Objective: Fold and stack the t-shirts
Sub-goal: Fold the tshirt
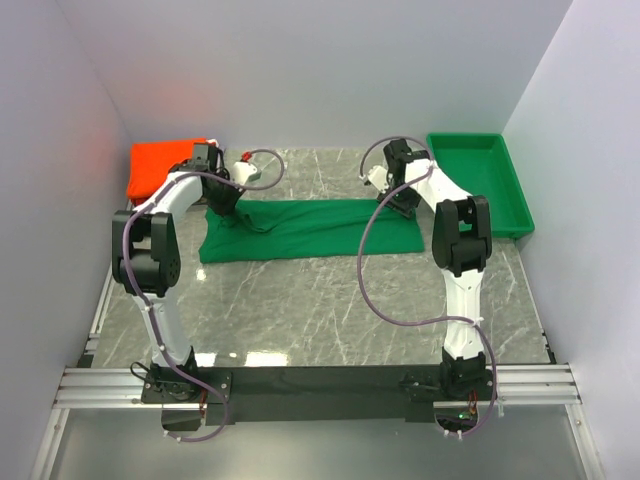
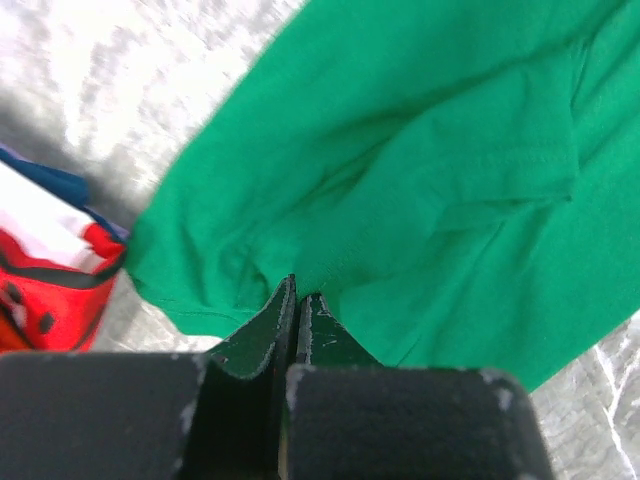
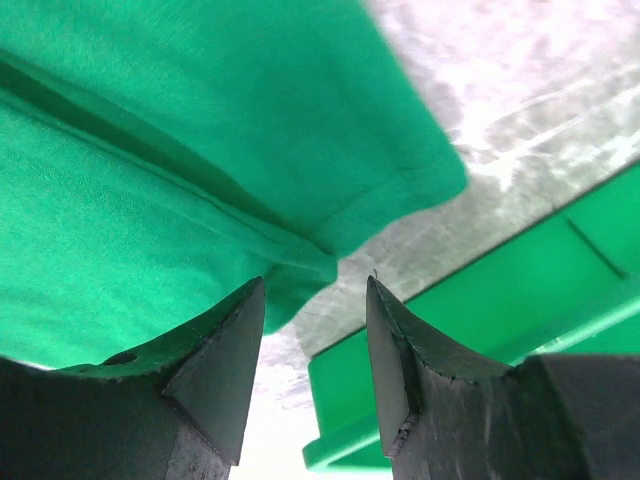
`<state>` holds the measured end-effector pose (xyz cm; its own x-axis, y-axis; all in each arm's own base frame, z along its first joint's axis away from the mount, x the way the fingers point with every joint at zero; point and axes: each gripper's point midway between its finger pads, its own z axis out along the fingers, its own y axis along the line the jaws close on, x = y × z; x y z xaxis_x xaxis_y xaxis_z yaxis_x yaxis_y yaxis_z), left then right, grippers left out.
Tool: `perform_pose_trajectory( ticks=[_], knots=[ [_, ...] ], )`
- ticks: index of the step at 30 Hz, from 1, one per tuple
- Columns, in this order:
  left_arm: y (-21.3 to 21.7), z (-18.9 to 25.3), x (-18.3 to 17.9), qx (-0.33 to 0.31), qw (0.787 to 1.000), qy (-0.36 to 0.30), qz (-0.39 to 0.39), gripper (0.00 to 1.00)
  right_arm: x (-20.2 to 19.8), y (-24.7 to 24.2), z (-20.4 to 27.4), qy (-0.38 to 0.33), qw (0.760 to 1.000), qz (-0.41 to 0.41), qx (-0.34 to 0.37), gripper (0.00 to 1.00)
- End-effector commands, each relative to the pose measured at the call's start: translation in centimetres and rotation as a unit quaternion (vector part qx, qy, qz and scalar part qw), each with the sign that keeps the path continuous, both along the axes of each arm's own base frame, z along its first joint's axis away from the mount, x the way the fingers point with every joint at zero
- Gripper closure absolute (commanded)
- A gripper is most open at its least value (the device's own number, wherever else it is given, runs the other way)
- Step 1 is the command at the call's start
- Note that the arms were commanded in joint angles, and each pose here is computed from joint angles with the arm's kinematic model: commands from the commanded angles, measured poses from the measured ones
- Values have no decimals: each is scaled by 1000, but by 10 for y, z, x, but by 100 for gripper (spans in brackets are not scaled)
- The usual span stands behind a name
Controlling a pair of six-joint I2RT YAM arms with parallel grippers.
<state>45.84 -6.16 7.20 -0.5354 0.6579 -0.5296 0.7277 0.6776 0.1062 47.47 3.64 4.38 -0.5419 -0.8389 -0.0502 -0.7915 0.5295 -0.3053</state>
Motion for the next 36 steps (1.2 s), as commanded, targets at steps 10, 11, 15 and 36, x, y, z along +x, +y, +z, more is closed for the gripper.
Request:
perform_pose_trajectory(
  ticks=[10,11,15,36],
  knots=[
    [-10,0,-65,-6,998,46,-43,99,-7,20,58,-32,993,-69,87,48],
    [-10,-5,-72,-3,997,54,-46,99,-11,21,58,-27,993,-69,92,48],
    [-7,-26,-90,18,996,76,-50,85,-17,24,56,-18,992,-75,100,48],
    [-87,45,-55,-47,994,-32,-92,61,-30,29,59,0,987,-96,126,53]
  ],
)
